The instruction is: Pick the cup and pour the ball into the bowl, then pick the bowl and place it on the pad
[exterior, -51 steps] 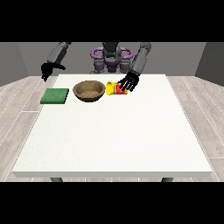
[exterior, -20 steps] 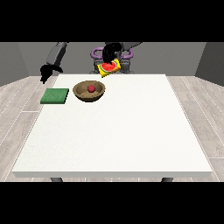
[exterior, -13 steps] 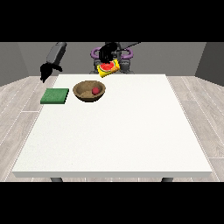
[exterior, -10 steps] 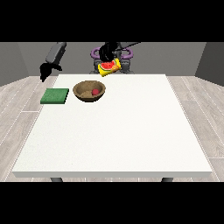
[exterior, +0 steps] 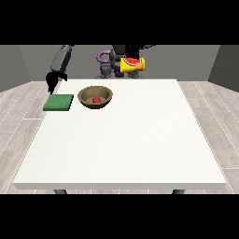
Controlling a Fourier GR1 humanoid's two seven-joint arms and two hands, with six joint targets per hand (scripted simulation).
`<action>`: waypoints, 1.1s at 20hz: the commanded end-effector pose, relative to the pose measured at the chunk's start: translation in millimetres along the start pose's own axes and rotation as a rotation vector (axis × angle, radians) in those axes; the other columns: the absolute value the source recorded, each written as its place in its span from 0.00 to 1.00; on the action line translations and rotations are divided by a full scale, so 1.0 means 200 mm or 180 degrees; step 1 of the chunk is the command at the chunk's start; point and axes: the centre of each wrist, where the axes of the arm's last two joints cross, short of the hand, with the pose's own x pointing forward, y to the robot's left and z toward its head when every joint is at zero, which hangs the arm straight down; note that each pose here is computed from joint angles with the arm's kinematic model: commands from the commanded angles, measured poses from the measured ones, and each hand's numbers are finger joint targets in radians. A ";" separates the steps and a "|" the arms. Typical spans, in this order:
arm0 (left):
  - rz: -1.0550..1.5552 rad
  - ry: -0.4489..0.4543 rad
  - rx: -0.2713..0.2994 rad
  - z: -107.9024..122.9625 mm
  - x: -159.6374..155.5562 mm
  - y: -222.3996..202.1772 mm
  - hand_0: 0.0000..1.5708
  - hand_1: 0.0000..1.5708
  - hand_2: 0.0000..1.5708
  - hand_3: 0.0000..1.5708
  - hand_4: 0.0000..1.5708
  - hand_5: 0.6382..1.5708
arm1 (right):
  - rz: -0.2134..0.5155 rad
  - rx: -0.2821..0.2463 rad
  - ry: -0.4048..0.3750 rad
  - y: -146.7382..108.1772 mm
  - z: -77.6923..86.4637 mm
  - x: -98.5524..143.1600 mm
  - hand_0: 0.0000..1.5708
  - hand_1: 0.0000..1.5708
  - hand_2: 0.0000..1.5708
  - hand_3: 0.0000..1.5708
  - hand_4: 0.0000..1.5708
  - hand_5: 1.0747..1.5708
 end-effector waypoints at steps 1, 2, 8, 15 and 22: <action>0.0556 0.0430 0.0236 0.16 -0.30 -0.11 0.51 0.51 1.00 1.00 0.52 0.93 | -0.0024 -0.0026 -0.0052 -0.10 0.02 0.06 0.00 0.00 0.22 0.18 0.44 0.98; 0.0819 0.0520 0.0163 0.23 -0.35 -0.18 0.97 0.97 1.00 1.00 0.55 0.94 | -0.0060 -0.0172 -0.0148 -0.14 0.03 0.09 0.00 0.00 0.22 0.18 0.44 0.98; 0.2303 0.0771 0.0410 0.52 -0.24 -0.46 0.81 0.81 0.69 0.51 0.89 1.00 | -0.0070 -0.0341 -0.0510 -0.09 -0.04 0.11 0.00 0.00 0.22 0.19 0.45 0.96; 0.3127 0.0532 0.1342 0.66 -0.55 -0.48 0.70 0.70 0.65 0.46 0.86 0.98 | -0.0220 -0.0456 -0.0796 -0.11 -0.10 0.20 0.00 0.00 0.25 0.18 0.43 0.95; 0.4260 0.0626 0.1065 0.70 -0.47 -0.64 0.00 0.00 0.00 0.00 0.00 0.00 | -0.0347 -0.0267 -0.0997 0.01 -0.27 0.32 0.00 0.00 0.00 0.00 0.00 1.00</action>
